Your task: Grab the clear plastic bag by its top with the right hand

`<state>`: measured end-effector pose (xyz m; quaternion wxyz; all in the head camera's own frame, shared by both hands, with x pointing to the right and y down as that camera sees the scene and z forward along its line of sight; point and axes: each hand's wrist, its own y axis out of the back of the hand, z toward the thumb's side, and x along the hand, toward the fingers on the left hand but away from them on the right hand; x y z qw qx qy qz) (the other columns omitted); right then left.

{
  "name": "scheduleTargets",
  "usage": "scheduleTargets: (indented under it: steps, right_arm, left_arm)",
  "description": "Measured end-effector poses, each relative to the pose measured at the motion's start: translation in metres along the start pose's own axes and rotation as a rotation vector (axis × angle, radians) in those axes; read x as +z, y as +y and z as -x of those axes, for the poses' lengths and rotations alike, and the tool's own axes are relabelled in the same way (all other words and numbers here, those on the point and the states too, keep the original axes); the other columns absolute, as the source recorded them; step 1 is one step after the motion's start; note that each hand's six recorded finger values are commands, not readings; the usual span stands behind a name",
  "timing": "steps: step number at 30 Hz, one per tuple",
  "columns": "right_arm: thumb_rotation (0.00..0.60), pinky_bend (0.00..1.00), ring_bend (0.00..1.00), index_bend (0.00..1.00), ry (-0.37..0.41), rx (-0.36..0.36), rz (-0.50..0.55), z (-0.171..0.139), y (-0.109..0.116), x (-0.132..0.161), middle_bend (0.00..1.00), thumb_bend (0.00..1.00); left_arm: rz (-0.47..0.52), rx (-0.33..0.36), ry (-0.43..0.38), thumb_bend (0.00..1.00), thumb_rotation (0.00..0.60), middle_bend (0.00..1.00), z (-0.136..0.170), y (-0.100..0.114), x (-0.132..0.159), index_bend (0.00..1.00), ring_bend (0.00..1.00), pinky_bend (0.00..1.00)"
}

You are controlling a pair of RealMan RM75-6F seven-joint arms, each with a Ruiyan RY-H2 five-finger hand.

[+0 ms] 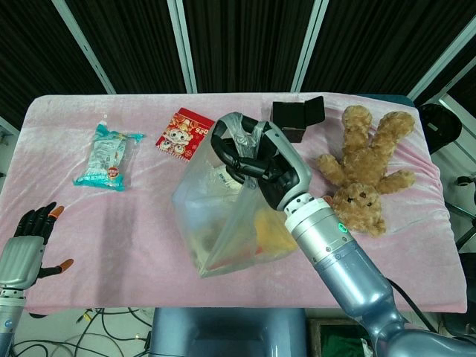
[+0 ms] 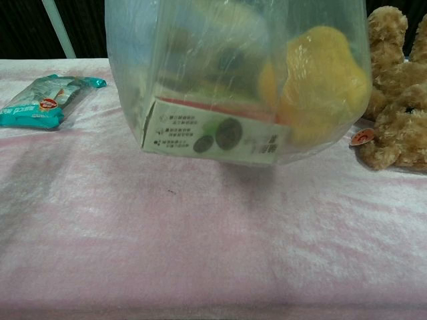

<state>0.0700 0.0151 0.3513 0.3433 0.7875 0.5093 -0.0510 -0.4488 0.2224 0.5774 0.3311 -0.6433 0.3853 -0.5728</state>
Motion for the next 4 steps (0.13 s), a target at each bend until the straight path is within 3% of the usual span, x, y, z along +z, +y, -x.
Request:
scheduleTargets:
  steps: [4]
  right_arm:
    - [0.600,1.00,0.90,0.87,0.016,-0.014,0.007,0.0001,-0.0028,0.0125,0.91,0.65]
  left_arm:
    - [0.002,0.000,0.000,0.00,0.600,0.00,0.0002,-0.0002,0.0003,0.00,0.00,0.01]
